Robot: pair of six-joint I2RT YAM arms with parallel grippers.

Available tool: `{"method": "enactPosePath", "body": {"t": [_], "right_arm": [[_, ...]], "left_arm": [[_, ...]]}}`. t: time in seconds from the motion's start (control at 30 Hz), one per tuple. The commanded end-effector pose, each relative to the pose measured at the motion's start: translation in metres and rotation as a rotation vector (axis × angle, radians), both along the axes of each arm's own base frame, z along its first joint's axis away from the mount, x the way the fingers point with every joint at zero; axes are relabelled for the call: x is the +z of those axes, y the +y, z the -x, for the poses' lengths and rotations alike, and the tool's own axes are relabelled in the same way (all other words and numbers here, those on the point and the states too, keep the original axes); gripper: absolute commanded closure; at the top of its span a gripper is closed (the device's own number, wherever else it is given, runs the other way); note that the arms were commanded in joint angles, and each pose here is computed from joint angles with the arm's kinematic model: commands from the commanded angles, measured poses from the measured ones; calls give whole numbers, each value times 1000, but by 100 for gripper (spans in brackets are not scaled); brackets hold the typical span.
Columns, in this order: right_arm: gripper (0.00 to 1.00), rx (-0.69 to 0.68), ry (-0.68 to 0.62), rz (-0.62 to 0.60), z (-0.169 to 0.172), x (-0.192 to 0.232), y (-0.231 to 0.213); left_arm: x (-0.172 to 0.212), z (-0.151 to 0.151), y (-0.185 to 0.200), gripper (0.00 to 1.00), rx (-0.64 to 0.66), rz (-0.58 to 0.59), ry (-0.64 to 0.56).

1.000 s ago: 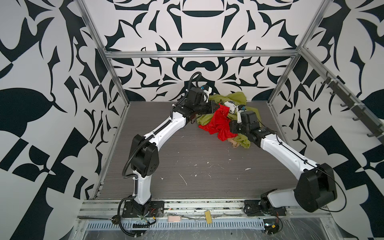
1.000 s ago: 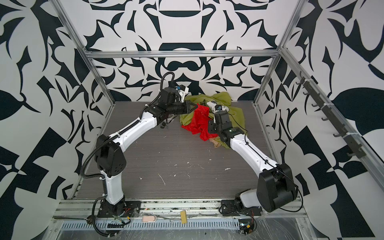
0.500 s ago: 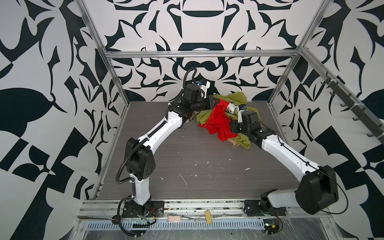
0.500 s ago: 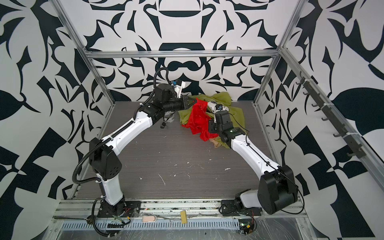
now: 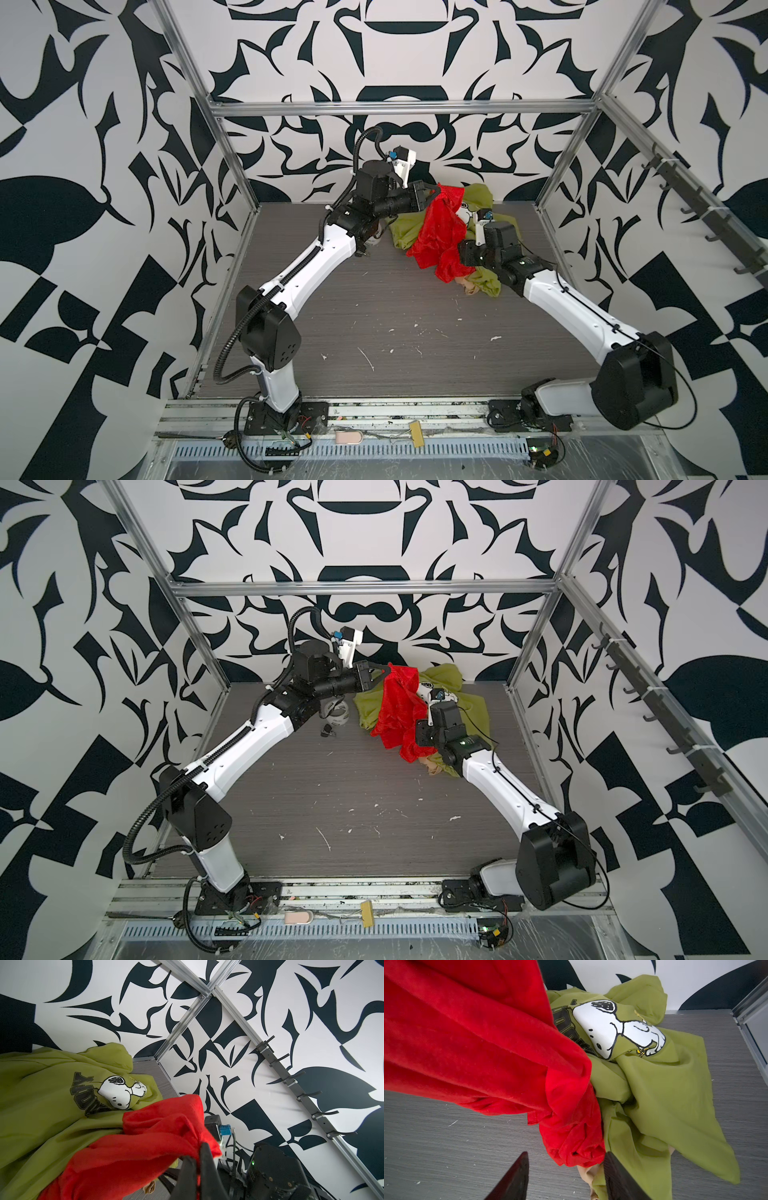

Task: Pick out a specific cloth from the pile
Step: 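Lift the red cloth with the left gripper, pulling it from under the green sweatshirt, then grasp the hanging red cloth with the right gripper beside the left gripper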

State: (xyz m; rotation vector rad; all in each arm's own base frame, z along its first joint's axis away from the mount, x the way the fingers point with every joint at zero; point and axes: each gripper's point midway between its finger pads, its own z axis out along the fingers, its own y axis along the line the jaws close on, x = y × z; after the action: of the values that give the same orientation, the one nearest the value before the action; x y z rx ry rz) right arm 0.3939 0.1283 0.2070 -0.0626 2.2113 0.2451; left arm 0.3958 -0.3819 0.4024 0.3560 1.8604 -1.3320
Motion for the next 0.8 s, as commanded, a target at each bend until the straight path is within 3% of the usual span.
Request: {"method": "enactPosePath", "body": {"t": [0.0,0.77], "right_arm": [[40,24,-65,-35,0,21,3],[42,-26,1,-100,-48,-28,1]], "left_arm": [[31,10,8,100,-7,60,-67],[32,12,9,100,-5,76,-61]]}}
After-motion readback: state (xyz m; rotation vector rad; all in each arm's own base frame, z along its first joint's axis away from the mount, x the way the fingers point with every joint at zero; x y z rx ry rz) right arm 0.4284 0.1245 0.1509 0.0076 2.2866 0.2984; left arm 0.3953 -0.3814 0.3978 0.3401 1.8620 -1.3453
